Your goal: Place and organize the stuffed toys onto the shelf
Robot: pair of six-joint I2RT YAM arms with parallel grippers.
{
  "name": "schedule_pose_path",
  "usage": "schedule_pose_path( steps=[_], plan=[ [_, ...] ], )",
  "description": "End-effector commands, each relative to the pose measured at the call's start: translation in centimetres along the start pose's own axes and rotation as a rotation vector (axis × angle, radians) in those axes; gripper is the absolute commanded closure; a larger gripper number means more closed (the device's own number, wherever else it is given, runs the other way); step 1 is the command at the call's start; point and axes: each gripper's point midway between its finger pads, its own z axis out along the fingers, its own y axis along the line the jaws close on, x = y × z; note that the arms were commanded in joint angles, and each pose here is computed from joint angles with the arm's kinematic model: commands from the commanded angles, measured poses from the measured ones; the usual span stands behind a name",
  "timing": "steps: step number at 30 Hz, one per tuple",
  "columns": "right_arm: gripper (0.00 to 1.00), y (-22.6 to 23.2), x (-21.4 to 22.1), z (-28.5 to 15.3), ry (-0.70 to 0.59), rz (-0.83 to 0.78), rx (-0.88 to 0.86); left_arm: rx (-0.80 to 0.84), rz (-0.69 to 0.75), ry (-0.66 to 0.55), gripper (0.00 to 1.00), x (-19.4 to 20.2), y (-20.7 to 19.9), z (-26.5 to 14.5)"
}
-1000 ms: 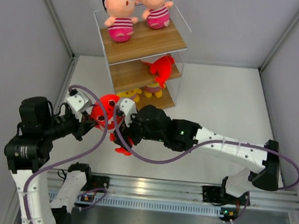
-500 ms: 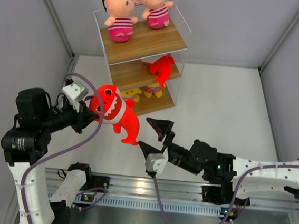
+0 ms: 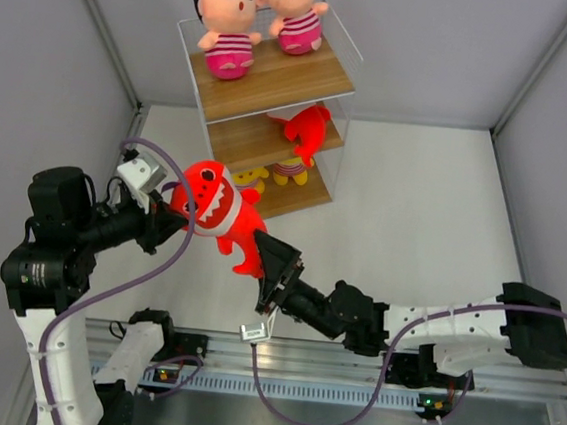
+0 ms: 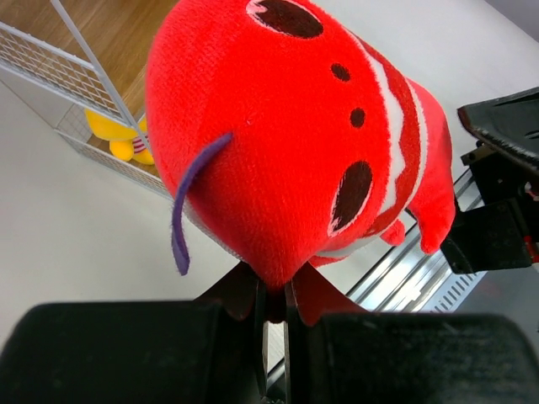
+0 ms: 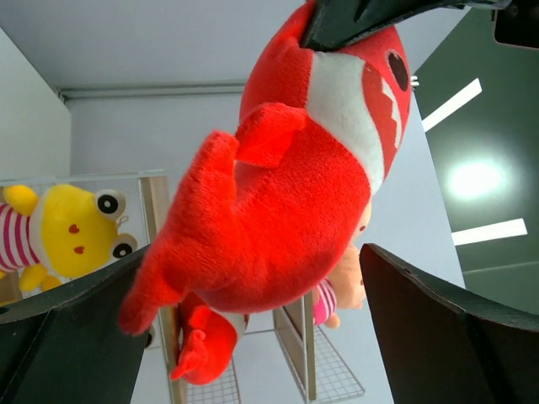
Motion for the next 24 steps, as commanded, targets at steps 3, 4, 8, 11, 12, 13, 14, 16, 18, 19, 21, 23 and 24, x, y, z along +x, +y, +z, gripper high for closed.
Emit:
schedule_pose_path(
  steps=[3, 4, 8, 11, 12, 13, 14, 16, 18, 19, 21, 23, 24],
  plan=[
    [0.01, -4.3, 0.1, 1.1, 0.043, -0.021, 0.141, 0.030, 0.031, -0.056, 1.00, -1.3, -0.5, 0.0],
    [0.01, -4.3, 0.0, 1.2, 0.039, -0.008, 0.140, 0.028, 0.032, -0.057, 1.00, -1.3, -0.4, 0.0],
    [0.37, -5.2, 0.0, 1.6, 0.039, 0.029, 0.156, 0.025, 0.039, -0.059, 1.00, -1.2, -0.6, -0.1],
    [0.55, -5.7, 0.1, 1.5, 0.040, 0.045, 0.150, 0.008, 0.038, -0.049, 1.00, -0.8, -0.2, -0.1],
    [0.59, -5.3, 0.0, 1.5, 0.040, 0.047, 0.126, -0.007, 0.038, -0.041, 0.98, -0.6, 0.1, 0.0],
    [0.67, -5.4, 0.1, 1.4, 0.040, 0.073, 0.122, -0.017, 0.037, -0.036, 0.89, -0.4, 0.2, 0.0],
    [0.73, -6.2, 0.3, 1.0, 0.038, 0.099, 0.132, -0.028, 0.036, -0.030, 0.68, -0.2, 0.4, 0.0],
    [1.00, -7.1, 0.8, 0.3, 0.035, 0.187, 0.138, -0.068, 0.035, -0.010, 0.46, 0.4, 1.2, 0.1],
    [1.00, -7.7, 1.0, -0.1, 0.027, 0.246, 0.135, -0.096, 0.039, 0.004, 0.37, 0.9, 1.7, 0.0],
    [1.00, -6.9, 0.8, -0.1, 0.020, 0.266, 0.070, -0.104, 0.042, 0.009, 0.32, 1.1, 1.9, 0.0],
    [1.00, -7.5, 0.9, -0.7, 0.004, 0.298, 0.038, -0.121, 0.047, 0.015, 0.20, 1.4, 2.1, -0.1],
    [1.00, -6.8, 1.2, -1.3, 0.019, 0.330, -0.087, -0.175, 0.055, 0.029, 0.18, 1.7, 2.9, -0.4],
    [1.00, -6.6, 1.5, -1.5, 0.034, 0.339, -0.129, -0.206, 0.063, 0.034, 0.18, 1.8, 3.2, -0.7]
  ],
)
